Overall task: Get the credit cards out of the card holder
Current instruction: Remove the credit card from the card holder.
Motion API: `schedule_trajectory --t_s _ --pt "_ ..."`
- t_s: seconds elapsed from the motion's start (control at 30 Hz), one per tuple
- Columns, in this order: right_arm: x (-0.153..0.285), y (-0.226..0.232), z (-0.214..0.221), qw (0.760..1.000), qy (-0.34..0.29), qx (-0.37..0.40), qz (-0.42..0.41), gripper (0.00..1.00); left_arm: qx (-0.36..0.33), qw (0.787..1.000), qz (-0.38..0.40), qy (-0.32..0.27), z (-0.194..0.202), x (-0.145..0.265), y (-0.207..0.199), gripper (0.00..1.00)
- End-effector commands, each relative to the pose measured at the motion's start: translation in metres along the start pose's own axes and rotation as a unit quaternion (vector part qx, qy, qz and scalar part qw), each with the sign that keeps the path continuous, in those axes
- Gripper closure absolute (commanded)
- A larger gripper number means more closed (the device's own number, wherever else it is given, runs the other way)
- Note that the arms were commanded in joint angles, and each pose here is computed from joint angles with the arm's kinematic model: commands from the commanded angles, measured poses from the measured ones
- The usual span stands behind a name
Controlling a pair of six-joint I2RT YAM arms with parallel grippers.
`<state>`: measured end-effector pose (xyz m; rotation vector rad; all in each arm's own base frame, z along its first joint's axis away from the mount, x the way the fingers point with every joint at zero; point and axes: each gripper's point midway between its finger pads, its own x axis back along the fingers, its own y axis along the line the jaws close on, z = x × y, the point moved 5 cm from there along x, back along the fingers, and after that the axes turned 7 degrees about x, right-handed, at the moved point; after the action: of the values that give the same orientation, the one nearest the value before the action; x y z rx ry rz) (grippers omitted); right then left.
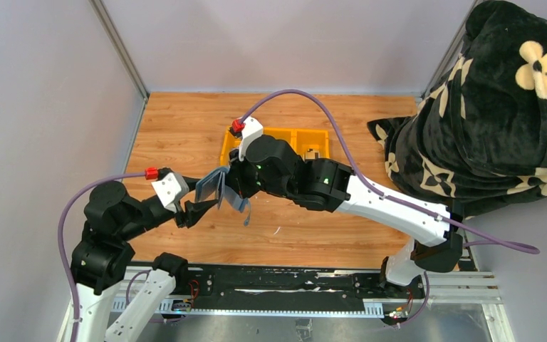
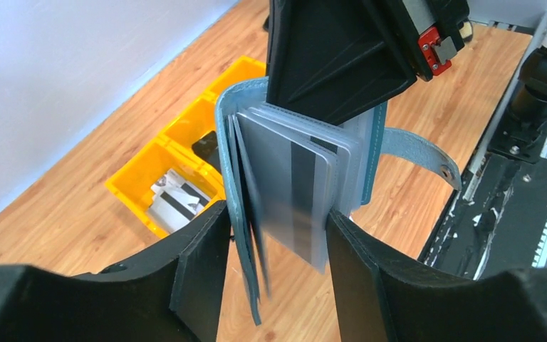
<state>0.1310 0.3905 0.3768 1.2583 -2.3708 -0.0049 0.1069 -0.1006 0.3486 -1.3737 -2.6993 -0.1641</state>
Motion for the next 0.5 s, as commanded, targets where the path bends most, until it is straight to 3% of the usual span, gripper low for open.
schedule_trajectory --t_s 0.0,0.23,0.47 --pt "0.020 0.010 -0.012 0.999 -0.031 -0.011 -0.035 1.00 -0.033 0.998 -0.045 -0.029 -0.014 0.006 0.009 0.46" --pt "0.035 0.018 -0.015 0.991 -0.088 0.006 -0.102 1.00 -0.061 0.996 -0.054 -0.035 -0.018 0.014 0.008 0.52" --pt "0.057 0.034 -0.010 0.968 -0.129 0.048 -0.209 1.00 -0.054 0.998 0.001 -0.042 -0.024 0.016 -0.009 0.52"
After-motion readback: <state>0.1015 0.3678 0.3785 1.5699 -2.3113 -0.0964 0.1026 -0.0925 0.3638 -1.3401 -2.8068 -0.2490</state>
